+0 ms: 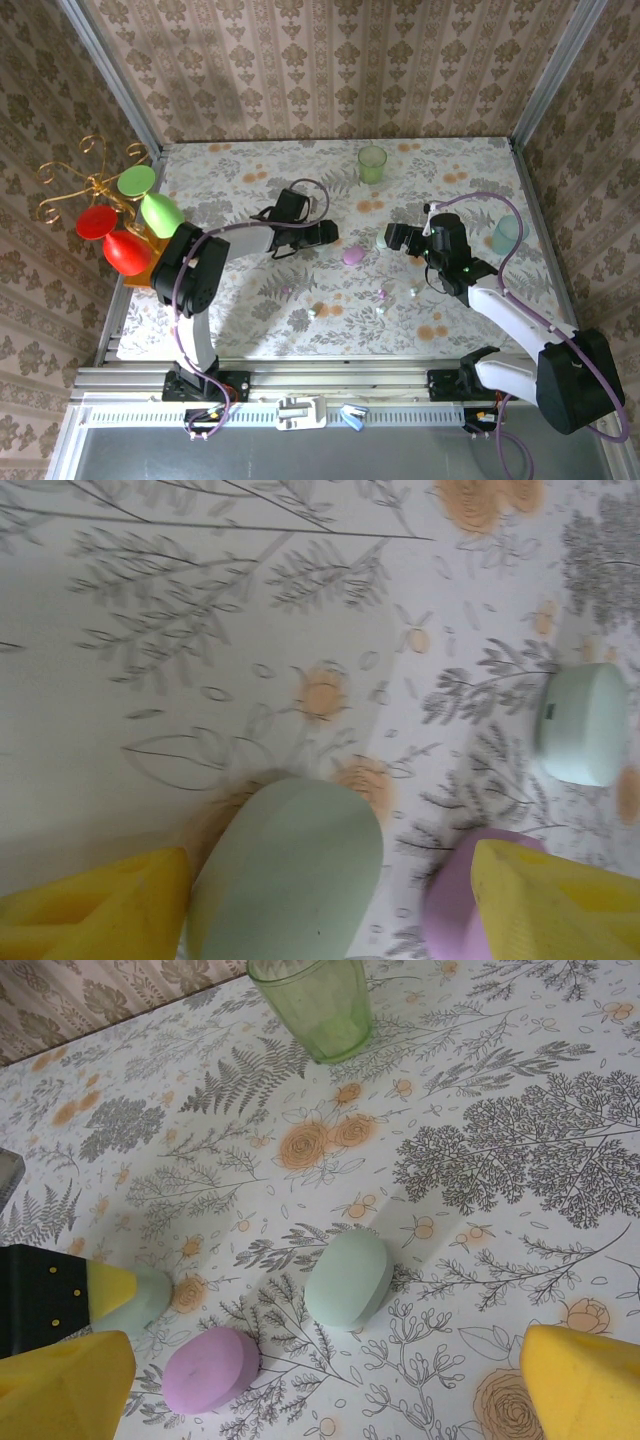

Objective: Insert the wireless bluetooth earbuds into the charging case

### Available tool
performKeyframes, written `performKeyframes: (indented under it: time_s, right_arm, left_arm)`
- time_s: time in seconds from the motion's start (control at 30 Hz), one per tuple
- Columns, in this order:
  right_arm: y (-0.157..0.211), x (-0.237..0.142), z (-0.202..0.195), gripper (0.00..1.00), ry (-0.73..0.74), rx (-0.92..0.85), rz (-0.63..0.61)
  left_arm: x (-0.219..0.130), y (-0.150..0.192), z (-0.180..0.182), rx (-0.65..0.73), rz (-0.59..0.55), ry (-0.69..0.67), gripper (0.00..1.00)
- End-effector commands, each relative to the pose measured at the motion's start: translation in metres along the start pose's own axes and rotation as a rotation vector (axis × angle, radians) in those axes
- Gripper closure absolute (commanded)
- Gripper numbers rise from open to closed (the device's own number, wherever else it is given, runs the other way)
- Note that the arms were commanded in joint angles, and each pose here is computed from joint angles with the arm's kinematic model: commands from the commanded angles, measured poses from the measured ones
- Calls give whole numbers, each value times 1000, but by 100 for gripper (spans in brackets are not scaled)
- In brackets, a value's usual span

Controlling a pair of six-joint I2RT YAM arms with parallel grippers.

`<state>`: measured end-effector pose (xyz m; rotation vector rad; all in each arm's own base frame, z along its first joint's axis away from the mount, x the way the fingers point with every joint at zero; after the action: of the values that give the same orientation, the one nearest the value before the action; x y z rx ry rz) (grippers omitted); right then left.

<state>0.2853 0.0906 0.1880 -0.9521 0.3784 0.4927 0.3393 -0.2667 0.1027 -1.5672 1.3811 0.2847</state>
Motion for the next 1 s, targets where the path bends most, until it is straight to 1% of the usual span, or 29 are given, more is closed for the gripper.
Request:
performKeyframes:
  time_s: [0.0,0.1,0.23,0.3,0.37,0.43,0.53,0.73,0.83,0.97]
  right_arm:
    - [2,1,-1,0,22,19,0]
    - [3,1,-2,0,23,21,5]
    - [5,4,0,0,18,13,17]
    - [7,6,6,0,10,-7,29]
    - [11,9,14,0,12,-32,51]
    - [15,13,21,0,25,-56,70]
    - [24,21,37,1,47,-102,107]
    - [48,52,70,12,152,-222,179]
    - [61,70,87,14,197,-282,213]
    - [78,97,100,18,235,-313,273]
  left_arm:
    - [4,1,-21,-74,0,99,26]
    - [5,7,-30,-95,5,127,26]
    - [-1,12,-36,-110,-11,131,25]
    - [-9,10,-29,-120,-48,94,24]
    - [-20,9,-14,-128,-80,24,23]
    - [-37,7,3,-124,-112,-59,22]
    - [-65,3,20,-111,-176,-139,21]
    - [-114,-3,21,-12,-269,-261,20]
    - [-130,-3,20,-3,-309,-295,20]
    - [-141,-1,23,-3,-320,-318,19]
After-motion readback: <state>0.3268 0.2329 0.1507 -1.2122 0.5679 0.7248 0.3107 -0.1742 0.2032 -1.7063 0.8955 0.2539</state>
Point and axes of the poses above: each hand's point on the last joint's axis, 136 mm out from that joint toward the fingers, its own x axis out along the fingers, its own z axis along the line the jaws close on, y = z × x, the point moved 7 cm from there along -x, back along the fingers, and after that the axes turned 13 degrees about x, right-handed, at the moved point
